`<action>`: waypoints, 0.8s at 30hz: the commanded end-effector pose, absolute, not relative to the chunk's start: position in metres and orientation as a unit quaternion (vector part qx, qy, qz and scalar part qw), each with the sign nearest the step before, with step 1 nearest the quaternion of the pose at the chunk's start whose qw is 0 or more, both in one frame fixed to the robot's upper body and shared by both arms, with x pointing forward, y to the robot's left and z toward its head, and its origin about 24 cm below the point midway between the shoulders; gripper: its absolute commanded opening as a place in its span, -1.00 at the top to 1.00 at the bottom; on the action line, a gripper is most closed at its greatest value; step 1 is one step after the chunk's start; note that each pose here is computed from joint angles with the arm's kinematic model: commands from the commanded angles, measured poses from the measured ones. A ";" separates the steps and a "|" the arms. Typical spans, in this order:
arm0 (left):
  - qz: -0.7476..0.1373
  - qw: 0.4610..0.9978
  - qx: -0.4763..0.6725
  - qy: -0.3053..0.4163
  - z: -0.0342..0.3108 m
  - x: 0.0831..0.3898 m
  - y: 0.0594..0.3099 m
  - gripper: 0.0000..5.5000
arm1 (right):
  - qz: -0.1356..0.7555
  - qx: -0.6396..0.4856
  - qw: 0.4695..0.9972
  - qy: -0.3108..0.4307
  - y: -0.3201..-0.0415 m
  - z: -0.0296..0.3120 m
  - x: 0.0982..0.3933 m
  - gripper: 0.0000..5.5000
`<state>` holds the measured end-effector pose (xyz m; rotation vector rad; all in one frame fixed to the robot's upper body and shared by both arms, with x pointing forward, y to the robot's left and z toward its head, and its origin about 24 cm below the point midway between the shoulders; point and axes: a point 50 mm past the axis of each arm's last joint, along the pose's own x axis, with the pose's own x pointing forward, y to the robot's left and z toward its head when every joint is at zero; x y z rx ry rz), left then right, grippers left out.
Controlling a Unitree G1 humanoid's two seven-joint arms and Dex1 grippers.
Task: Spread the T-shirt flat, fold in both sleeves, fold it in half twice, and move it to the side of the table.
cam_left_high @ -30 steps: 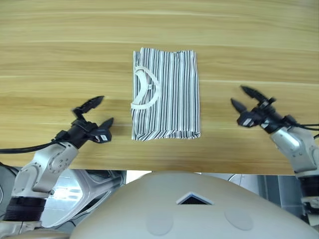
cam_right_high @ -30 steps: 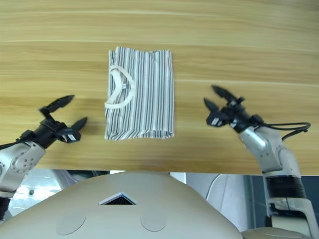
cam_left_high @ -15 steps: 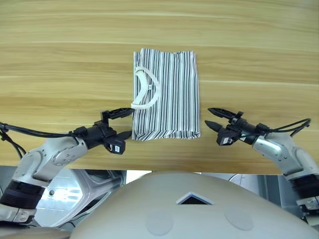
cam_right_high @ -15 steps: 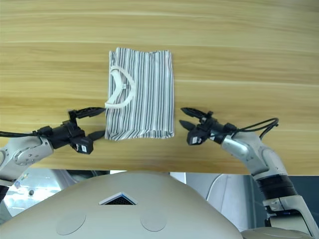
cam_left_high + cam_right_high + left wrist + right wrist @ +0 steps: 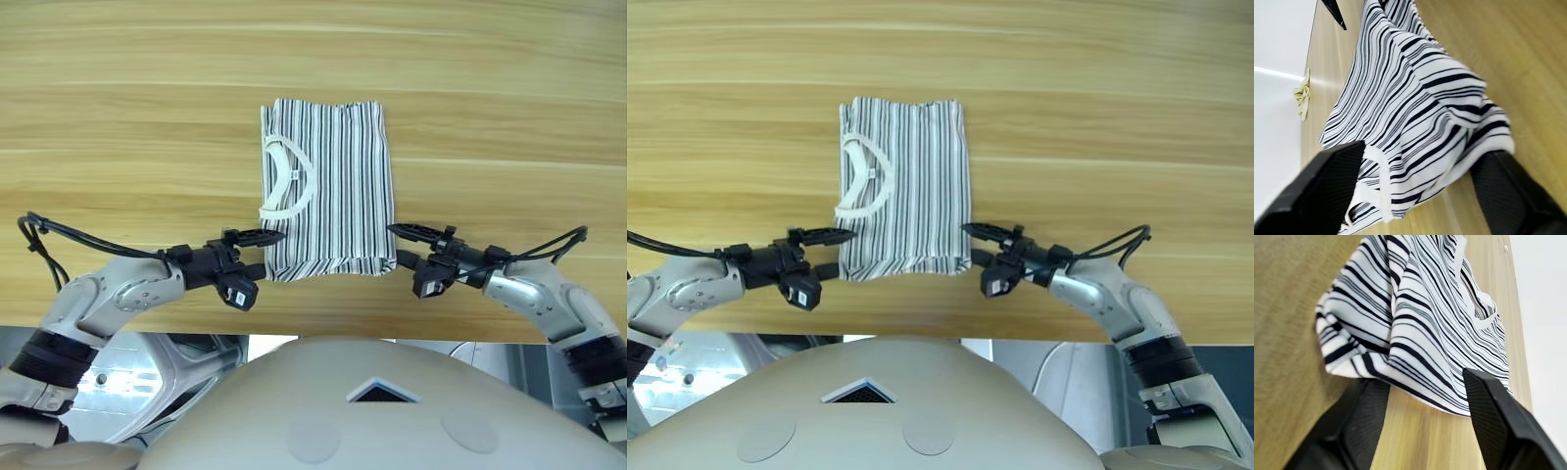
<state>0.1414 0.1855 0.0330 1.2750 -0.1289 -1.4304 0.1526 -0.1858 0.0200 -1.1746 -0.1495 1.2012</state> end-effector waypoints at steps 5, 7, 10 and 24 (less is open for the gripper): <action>-0.666 0.526 0.529 0.017 0.012 0.125 0.191 0.20 | 0.591 -0.524 0.613 -0.032 -0.191 0.014 0.139 0.03; -0.665 0.527 0.529 0.018 0.012 0.126 0.191 0.30 | 0.602 -0.525 0.601 -0.023 -0.196 0.017 0.137 0.03; -0.665 0.529 0.527 0.020 0.011 0.127 0.190 0.49 | 0.605 -0.526 0.597 -0.018 -0.201 0.021 0.136 0.03; -0.669 0.523 0.528 0.014 0.011 0.132 0.189 0.99 | 0.591 -0.515 0.620 -0.029 -0.189 0.011 0.150 0.03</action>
